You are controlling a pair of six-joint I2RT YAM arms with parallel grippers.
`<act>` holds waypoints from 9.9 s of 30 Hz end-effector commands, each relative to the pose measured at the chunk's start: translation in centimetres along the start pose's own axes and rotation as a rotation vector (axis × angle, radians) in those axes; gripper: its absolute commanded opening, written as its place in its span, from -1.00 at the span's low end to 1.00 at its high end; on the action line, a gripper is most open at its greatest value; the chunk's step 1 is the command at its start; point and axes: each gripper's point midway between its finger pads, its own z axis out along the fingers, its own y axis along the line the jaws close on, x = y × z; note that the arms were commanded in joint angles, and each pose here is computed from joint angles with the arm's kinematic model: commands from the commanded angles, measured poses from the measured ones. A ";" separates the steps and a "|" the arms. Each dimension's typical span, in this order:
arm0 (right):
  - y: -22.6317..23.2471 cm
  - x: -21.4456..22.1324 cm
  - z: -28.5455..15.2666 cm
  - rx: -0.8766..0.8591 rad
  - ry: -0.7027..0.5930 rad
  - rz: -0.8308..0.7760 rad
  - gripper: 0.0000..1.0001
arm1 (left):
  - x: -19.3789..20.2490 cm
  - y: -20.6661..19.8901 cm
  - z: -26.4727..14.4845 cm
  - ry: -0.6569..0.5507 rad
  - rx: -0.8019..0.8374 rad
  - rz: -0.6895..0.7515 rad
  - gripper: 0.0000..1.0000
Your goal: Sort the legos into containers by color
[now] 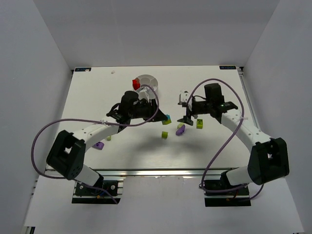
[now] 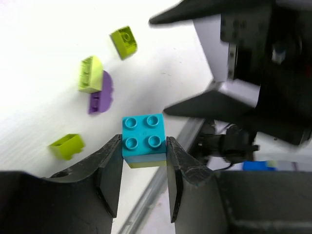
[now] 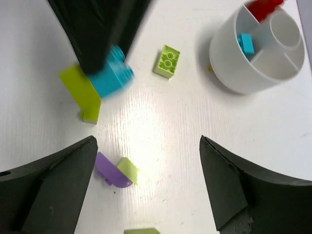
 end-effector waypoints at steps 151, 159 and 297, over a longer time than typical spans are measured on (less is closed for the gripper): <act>-3.5 -1.1 0.9 0.026 -0.047 0.487 -0.99 | -18.8 17.7 -3.4 -0.161 -0.789 -0.009 0.13; -3.5 -1.0 1.0 0.023 -0.046 0.489 -0.99 | -19.5 16.9 -3.9 -0.187 -0.785 -0.001 0.20; -1.7 -1.3 -0.3 -0.022 -0.091 0.356 -0.21 | 4.3 23.2 -21.8 0.010 -1.275 -0.202 0.26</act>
